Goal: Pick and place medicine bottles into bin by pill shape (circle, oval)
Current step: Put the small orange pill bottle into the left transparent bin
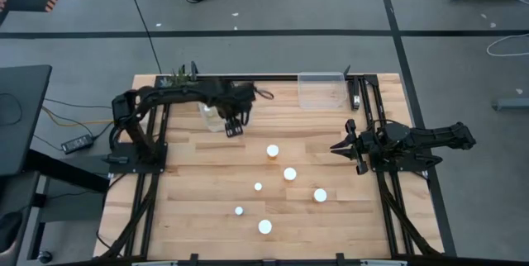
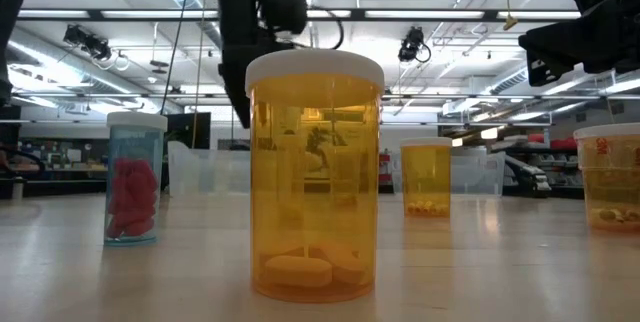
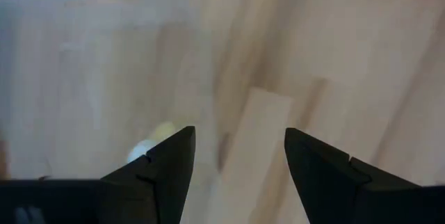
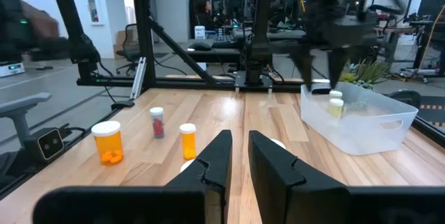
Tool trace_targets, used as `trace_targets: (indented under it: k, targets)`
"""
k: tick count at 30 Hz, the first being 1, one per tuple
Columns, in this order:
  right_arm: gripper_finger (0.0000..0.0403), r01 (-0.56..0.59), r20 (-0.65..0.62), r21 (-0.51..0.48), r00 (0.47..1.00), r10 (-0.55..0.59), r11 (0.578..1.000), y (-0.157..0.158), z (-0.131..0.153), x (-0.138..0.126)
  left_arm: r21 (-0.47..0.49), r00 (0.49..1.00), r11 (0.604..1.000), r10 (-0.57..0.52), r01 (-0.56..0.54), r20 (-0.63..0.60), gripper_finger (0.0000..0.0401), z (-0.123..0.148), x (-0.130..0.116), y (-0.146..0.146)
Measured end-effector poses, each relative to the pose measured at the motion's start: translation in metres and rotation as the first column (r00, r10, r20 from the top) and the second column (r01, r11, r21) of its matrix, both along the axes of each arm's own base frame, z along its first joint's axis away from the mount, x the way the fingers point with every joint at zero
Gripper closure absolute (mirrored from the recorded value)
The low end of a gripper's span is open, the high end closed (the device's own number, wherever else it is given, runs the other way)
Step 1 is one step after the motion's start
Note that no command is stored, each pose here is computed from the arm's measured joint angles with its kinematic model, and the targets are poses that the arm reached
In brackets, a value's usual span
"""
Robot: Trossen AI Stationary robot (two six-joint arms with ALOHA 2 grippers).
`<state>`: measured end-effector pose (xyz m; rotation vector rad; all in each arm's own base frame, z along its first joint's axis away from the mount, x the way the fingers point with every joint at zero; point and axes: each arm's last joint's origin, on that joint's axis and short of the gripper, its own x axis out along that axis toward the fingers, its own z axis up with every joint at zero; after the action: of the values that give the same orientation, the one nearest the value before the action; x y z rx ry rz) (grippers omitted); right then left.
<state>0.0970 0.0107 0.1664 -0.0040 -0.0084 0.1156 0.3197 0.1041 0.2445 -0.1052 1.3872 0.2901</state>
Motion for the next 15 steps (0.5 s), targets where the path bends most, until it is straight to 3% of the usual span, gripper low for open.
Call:
trace_targets:
  k: [9,15]
  targets:
    - [0.0346,0.000,0.000,0.000,1.000,0.000,1.000,0.000,0.000,0.000,-0.075,0.996,0.995,-0.057,0.062,0.071,0.0170,-0.009,0.026,-0.065]
    - [0.0346,0.000,0.000,0.000,1.000,0.000,1.000,0.000,0.000,0.000,-0.097,0.993,0.990,-0.102,0.106,0.051,0.0170,-0.022,0.034,-0.108]
